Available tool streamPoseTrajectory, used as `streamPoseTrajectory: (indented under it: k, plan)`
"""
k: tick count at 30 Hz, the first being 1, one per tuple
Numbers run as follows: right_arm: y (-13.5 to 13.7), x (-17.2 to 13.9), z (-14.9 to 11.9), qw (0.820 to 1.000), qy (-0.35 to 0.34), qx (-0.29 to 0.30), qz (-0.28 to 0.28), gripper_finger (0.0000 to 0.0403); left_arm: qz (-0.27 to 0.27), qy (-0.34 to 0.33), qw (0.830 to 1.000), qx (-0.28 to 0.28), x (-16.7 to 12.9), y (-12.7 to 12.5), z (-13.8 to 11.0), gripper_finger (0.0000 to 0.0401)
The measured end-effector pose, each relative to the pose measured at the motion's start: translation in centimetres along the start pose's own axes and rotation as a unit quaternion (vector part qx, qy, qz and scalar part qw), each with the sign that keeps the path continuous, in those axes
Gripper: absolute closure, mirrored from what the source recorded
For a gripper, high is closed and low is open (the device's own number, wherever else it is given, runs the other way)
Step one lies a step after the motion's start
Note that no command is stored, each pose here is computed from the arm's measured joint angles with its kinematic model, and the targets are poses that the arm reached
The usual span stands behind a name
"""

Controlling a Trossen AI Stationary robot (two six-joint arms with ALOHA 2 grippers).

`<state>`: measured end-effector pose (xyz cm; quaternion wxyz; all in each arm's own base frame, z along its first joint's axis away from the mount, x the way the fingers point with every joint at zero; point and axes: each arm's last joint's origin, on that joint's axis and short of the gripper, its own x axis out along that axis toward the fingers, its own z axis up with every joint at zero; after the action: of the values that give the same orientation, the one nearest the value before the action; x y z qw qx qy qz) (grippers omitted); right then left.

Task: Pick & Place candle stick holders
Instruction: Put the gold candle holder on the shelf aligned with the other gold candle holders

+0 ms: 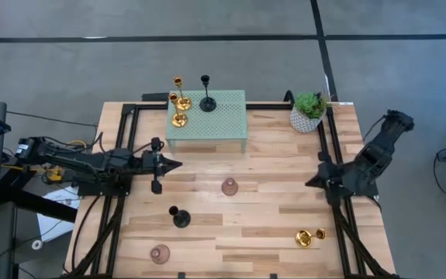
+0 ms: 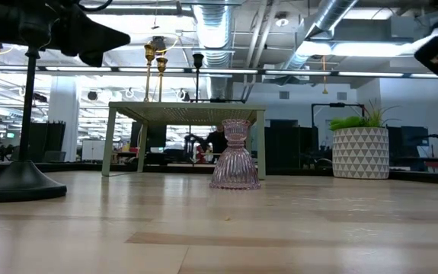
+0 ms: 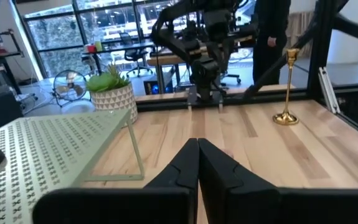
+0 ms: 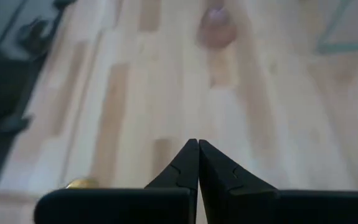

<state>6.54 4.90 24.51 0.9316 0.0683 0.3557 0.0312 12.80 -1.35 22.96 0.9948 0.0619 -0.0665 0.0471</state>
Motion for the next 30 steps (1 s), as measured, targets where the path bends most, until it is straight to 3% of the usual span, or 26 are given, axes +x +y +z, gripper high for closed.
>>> streamPoseTrajectory:
  k: [7,12,19,30]
  plan:
    - [-0.1,-1.0,-1.6,0.990,0.099,0.015,0.096,0.0403,0.001,-0.006,1.000,-0.002,0.0,0.0,0.1,0.0395]
    - [0.3,-1.4,-2.0,0.982,0.125,-0.012,0.142,0.0403,0.002,-0.016,1.000,-0.006,0.0,0.0,0.3,0.0397]
    - [0.9,-0.4,-4.0,0.975,0.156,-0.014,0.159,0.0403,0.003,-0.029,0.999,-0.023,0.0,0.1,0.6,0.0395]
    - [2.9,2.7,-8.0,0.972,0.120,0.084,0.186,0.0403,0.004,-0.035,0.999,-0.024,0.0,0.1,0.7,0.0396]
